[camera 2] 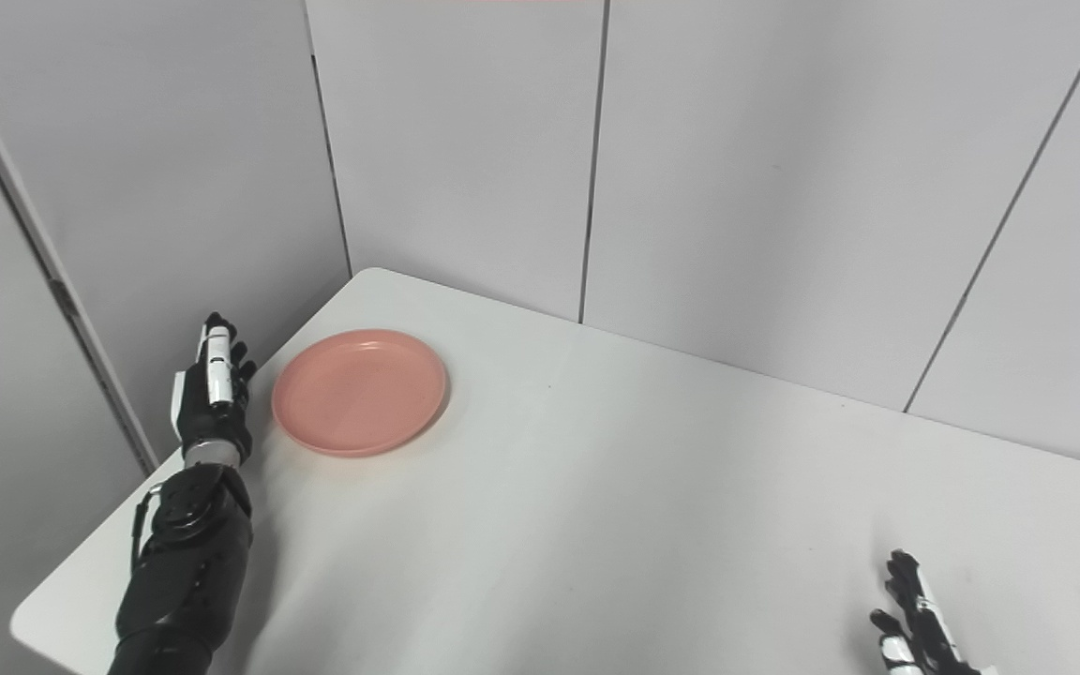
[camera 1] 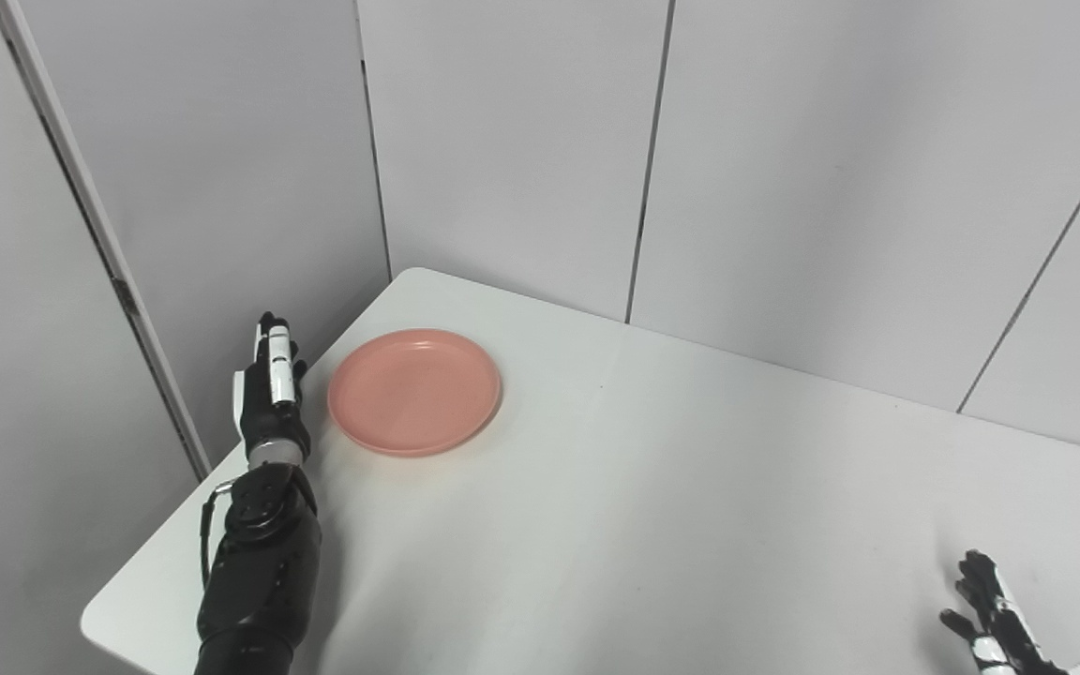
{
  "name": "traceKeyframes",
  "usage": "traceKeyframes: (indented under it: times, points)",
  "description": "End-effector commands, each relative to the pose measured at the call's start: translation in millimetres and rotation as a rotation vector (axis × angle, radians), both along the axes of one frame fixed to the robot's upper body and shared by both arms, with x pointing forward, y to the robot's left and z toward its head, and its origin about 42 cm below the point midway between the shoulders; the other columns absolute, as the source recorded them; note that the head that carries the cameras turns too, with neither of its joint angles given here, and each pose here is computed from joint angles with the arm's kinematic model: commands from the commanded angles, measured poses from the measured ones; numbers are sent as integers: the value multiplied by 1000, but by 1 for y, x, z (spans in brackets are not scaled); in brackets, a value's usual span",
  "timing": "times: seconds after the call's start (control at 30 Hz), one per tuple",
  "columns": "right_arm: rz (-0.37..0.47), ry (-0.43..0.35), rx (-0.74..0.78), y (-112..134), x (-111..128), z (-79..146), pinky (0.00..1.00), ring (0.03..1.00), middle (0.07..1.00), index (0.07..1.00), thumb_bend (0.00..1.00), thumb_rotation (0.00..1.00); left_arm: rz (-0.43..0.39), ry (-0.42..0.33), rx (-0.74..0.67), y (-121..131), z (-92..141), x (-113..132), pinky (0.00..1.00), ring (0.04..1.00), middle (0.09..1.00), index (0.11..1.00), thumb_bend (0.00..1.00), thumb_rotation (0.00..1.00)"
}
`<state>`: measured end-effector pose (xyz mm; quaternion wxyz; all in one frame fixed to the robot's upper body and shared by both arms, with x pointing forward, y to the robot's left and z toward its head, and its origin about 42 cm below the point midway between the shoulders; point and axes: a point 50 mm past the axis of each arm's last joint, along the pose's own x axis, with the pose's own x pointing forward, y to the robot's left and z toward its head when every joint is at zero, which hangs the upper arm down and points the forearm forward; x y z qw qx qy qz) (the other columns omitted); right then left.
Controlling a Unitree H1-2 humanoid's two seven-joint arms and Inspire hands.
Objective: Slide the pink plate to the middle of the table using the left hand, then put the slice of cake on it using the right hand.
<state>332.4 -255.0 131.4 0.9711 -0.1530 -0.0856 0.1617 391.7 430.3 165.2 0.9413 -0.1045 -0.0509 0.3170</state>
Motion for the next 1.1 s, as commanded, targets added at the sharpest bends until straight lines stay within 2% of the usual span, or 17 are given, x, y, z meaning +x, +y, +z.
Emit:
traceKeyframes:
  times: [0.0,0.17,0.33,0.5,0.7,1.0,1.07]
  points:
    - [-44,67,-42,-13,-5,-7,1000,1000,1000,1000,276,1000,-60,18,6,-8,0,9,989,990,998,997,296,1000]
    - [-43,74,-44,-13,-5,-7,1000,1000,1000,1000,269,1000,-106,51,-10,-23,-4,18,966,973,981,982,318,1000]
    - [-43,72,-43,-12,-5,-8,1000,1000,1000,1000,277,1000,-169,61,-27,-40,-9,27,986,981,987,973,317,1000]
    - [-44,77,-34,-11,-5,-10,1000,1000,1000,1000,267,1000,-227,94,2,-52,-15,32,981,978,984,974,304,1000]
    - [-47,68,-38,-9,-7,-10,1000,1000,1000,1000,243,1000,-298,131,12,-71,-21,38,977,975,988,981,339,1000]
    - [-44,60,-42,-6,-9,-7,1000,1000,1000,1000,261,1000,-378,131,11,-96,-23,40,955,964,980,976,345,1000]
    - [-42,59,-41,-5,-10,-6,1000,1000,1000,1000,293,1000,-393,135,4,-102,-23,40,955,961,976,974,339,1000]
